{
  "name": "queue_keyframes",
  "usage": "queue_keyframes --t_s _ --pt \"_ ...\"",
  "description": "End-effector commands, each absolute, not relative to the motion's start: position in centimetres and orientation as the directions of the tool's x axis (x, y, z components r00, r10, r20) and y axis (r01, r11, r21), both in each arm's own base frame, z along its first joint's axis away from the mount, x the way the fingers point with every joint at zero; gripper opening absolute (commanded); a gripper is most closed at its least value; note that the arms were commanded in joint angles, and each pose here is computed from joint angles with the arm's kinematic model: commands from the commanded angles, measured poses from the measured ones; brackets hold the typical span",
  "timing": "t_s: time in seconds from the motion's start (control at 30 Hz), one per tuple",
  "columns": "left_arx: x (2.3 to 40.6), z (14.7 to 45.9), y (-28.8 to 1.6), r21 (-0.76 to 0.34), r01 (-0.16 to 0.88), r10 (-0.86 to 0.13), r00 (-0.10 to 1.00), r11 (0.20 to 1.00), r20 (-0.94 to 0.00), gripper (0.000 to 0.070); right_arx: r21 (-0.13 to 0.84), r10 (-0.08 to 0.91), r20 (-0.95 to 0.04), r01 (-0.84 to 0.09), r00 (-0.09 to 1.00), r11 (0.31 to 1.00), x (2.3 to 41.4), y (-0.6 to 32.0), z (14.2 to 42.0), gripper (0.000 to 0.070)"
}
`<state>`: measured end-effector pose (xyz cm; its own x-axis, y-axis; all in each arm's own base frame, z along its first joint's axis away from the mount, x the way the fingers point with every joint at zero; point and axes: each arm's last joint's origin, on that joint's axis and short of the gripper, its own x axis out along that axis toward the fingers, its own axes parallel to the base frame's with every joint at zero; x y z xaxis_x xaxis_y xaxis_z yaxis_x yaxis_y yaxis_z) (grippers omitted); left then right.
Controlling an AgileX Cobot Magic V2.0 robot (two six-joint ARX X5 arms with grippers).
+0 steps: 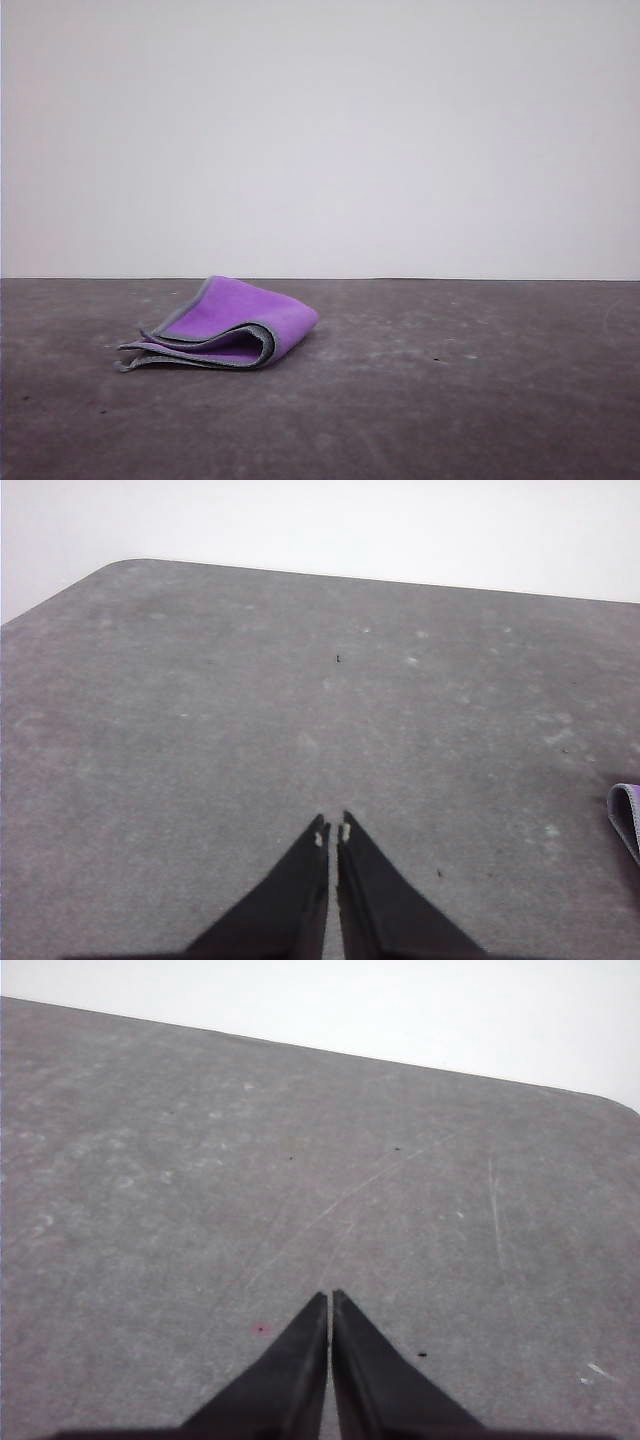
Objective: Fold clothes
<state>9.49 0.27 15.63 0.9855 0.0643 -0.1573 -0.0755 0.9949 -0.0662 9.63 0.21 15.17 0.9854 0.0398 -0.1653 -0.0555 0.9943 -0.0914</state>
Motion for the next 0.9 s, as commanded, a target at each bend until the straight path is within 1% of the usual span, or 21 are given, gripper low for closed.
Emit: queue_keyframes --t_s 0.0,0.87 --pt "9.59 14.91 0.28 -0.069 -0.079 0.065 0.981 0.994 -0.182 0.0 -0.081 0.039 -0.159 -0.052 0.987 0.995 9.67 0.22 15.14 0.0" --pt "9.59 14.91 0.27 -0.069 -0.079 0.065 0.981 0.994 -0.182 0.0 -0.081 0.041 -0.159 -0.054 0.986 0.995 9.66 0.22 15.14 0.0"
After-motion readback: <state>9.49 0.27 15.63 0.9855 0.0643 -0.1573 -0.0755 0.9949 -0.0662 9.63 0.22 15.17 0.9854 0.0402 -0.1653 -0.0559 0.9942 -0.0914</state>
